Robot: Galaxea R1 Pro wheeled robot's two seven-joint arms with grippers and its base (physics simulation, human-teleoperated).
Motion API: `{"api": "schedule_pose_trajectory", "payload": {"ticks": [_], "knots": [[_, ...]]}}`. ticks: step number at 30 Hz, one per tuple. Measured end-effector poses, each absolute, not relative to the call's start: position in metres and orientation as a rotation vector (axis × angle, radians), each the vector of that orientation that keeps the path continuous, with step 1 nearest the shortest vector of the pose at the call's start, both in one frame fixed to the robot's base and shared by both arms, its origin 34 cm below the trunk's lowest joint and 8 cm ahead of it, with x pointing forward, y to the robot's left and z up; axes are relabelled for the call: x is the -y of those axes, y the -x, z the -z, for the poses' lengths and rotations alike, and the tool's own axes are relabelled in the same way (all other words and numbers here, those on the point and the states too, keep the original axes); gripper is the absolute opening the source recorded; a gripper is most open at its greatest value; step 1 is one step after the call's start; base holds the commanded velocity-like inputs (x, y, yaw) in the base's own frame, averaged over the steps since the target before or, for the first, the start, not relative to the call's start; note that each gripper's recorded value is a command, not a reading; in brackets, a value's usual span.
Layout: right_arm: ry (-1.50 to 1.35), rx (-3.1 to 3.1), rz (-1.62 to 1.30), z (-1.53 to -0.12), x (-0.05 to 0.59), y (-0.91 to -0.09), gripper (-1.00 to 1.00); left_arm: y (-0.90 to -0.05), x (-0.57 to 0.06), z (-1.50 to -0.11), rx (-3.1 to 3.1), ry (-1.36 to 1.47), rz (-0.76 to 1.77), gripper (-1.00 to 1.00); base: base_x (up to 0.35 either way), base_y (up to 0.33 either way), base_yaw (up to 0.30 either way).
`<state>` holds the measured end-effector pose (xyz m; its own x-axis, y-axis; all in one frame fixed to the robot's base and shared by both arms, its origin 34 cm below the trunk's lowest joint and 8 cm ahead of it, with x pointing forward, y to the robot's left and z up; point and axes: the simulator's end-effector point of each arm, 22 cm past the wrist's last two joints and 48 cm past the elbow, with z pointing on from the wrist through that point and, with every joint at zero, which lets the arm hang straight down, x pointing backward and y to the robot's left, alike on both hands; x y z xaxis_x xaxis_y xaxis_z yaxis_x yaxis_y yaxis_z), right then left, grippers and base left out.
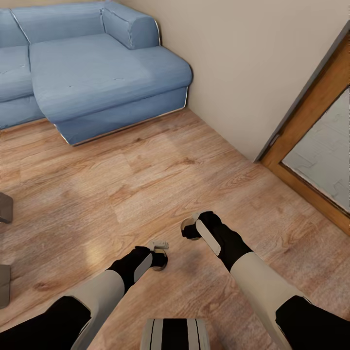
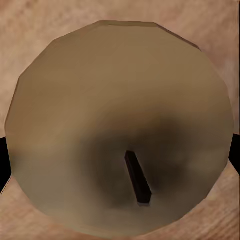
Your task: Place each of the two pumpkins and all three candles from the living room inside a cabinet in the living room (use any cabinet), then make sure every cabinet is closed, and position the cauldron so it is next to a table in the living room.
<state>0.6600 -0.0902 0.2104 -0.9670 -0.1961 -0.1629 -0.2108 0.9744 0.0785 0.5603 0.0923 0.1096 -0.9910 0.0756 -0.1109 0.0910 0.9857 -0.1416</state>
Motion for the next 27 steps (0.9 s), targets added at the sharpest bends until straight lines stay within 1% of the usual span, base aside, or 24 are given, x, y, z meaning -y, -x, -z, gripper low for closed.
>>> {"api": "schedule_pose_trajectory", "payload": {"ticks": [27], "knots": [[0.291, -2.846, -0.124, -0.284, 0.092, -0.691, -1.0, -0.603, -0.093, -0.173, -2.911, -0.133, 0.21, -1.0, 0.0, 0.0, 0.0]]}}
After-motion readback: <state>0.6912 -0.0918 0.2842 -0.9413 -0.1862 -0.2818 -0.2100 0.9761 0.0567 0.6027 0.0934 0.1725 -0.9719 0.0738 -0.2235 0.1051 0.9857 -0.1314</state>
